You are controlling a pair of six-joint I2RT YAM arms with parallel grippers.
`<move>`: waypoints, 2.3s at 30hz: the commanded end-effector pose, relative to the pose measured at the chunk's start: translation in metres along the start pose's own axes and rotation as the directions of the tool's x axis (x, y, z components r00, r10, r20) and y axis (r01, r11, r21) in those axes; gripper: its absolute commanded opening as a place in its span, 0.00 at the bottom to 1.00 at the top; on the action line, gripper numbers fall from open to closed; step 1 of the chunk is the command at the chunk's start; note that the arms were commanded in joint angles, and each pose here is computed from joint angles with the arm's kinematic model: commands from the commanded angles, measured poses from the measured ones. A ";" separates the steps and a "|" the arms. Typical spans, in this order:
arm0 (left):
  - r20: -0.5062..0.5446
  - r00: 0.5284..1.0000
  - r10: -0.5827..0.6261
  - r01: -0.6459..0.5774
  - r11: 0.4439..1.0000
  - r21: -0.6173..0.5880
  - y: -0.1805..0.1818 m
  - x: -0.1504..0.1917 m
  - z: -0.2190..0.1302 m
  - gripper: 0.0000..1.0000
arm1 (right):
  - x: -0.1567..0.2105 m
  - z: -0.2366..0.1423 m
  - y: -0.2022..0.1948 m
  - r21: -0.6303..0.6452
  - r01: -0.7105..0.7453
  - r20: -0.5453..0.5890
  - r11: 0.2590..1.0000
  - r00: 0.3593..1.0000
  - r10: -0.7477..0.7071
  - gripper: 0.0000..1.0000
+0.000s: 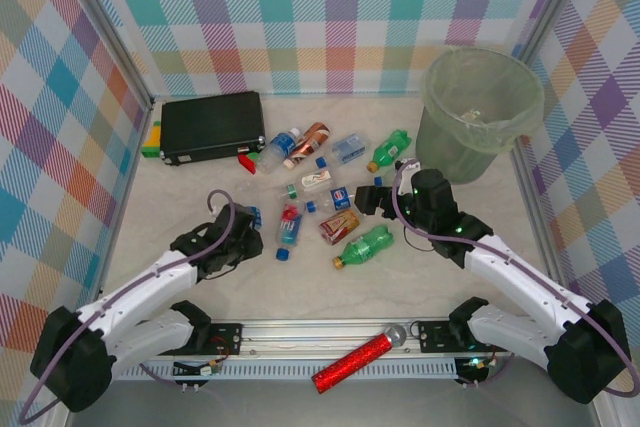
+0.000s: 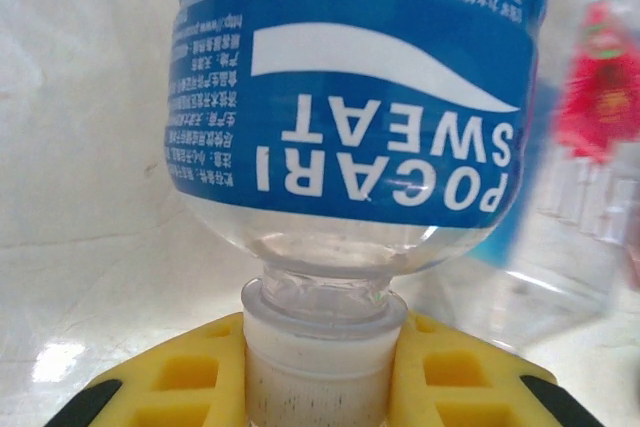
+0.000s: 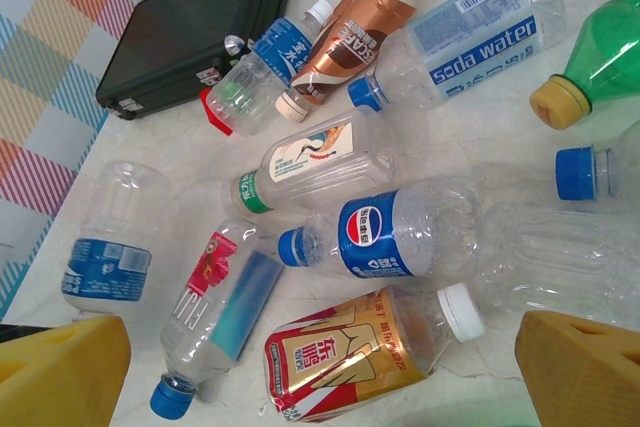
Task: Put the plastic bottles in the bin
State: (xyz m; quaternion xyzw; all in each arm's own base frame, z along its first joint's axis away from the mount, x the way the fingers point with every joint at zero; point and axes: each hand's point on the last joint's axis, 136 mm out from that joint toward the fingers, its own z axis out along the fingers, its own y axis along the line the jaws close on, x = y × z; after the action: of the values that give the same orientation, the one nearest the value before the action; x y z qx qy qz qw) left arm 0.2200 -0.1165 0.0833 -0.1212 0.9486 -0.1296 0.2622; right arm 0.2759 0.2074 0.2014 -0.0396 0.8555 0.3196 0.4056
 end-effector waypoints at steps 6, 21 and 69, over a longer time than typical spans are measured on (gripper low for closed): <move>0.143 0.975 0.171 -0.199 0.958 0.207 -0.052 -0.026 -0.035 0.21 | -0.017 -0.014 0.045 -0.164 0.013 -0.031 0.986 0.999 -0.018 0.99; 0.314 0.900 0.303 -0.421 0.791 0.443 -0.148 -0.036 -0.093 0.22 | -0.036 -0.019 0.134 -0.460 -0.117 -0.295 0.880 0.955 -0.027 0.97; 0.435 0.852 0.291 -0.462 0.810 0.362 -0.144 -0.032 -0.136 1.00 | -0.123 -0.017 0.033 -0.066 -0.238 -0.085 0.969 0.969 0.232 0.62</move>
State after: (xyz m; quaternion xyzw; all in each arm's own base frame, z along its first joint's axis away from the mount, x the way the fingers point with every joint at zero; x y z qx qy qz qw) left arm 0.1999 -0.2325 0.2666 0.1326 0.8221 -0.2881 0.4727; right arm 0.3184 0.2266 0.2949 -0.0007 0.8592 0.4206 0.2913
